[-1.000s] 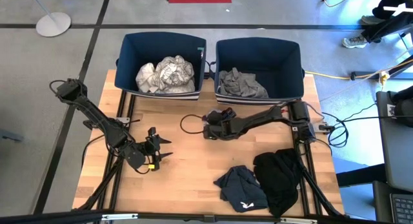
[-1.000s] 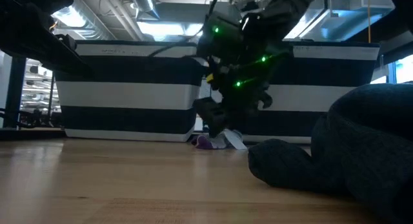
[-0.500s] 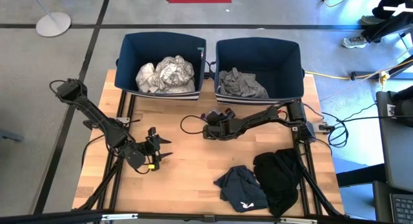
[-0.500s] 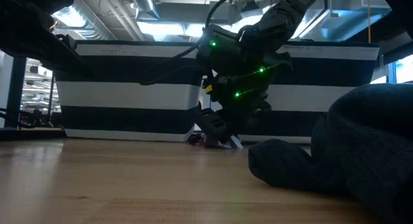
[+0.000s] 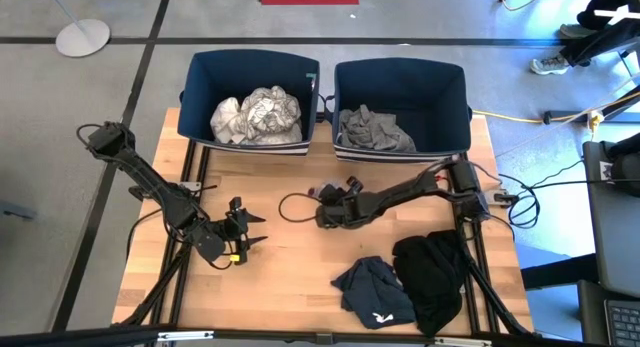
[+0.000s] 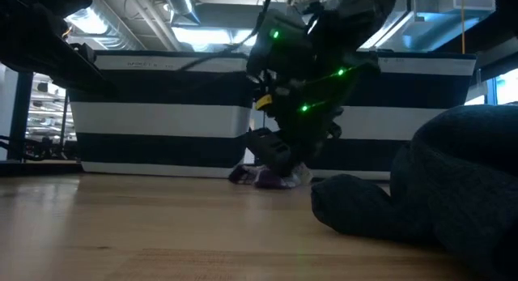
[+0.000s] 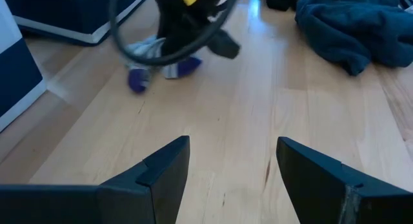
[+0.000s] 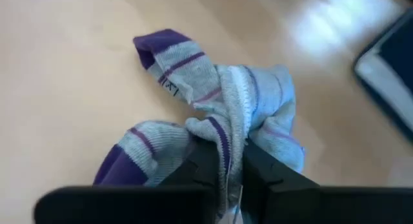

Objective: Sort clothes
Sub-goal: Put the gray patterned sock into the left laundry organizer

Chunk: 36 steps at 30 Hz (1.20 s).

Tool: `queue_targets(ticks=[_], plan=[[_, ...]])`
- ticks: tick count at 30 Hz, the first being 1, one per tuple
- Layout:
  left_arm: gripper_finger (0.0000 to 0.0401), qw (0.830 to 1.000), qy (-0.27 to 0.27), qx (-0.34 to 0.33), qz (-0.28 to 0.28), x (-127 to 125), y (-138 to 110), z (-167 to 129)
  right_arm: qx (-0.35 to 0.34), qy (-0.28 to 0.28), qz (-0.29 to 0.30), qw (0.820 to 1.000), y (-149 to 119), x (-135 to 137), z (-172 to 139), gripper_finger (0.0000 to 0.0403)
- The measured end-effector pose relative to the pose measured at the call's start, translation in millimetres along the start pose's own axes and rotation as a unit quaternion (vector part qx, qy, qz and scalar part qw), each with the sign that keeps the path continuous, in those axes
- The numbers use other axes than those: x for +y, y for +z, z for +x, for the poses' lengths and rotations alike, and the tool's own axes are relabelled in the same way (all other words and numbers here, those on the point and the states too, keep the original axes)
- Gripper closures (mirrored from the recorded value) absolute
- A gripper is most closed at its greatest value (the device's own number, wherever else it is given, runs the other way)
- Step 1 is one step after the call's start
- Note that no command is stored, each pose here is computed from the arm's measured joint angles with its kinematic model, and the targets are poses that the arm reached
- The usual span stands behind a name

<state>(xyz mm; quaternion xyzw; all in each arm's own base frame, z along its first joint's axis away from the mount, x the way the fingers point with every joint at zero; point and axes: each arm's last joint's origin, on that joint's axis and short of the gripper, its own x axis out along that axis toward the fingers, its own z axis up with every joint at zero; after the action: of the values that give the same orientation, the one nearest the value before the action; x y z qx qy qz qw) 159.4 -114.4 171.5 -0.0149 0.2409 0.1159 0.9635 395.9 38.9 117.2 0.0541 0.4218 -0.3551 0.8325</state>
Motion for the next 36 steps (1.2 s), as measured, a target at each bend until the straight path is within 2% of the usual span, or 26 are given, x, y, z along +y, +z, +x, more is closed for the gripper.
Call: queue_targets(ticks=[8,17,23,28,36], plan=[[0.0178,1.000,0.000,0.000,0.000,0,0,0,-0.034,0.039,-0.010,0.999,9,4,-48,0.0371],[0.0178,1.000,0.000,0.001,0.002,0,0,0,-0.102,0.052,-0.003,0.993,30,-20,-122,0.0367],[0.0178,1.000,0.001,0.001,0.004,0,0,0,-0.161,0.061,0.013,0.985,52,-53,-166,0.0366],[0.0178,1.000,0.001,0.002,0.003,0,-1,0,-0.213,0.031,0.019,0.976,70,-91,-194,0.0366],[0.0178,1.000,0.002,0.004,0.002,1,-1,0,-0.239,-0.038,0.059,0.968,93,-165,-211,0.0366]])
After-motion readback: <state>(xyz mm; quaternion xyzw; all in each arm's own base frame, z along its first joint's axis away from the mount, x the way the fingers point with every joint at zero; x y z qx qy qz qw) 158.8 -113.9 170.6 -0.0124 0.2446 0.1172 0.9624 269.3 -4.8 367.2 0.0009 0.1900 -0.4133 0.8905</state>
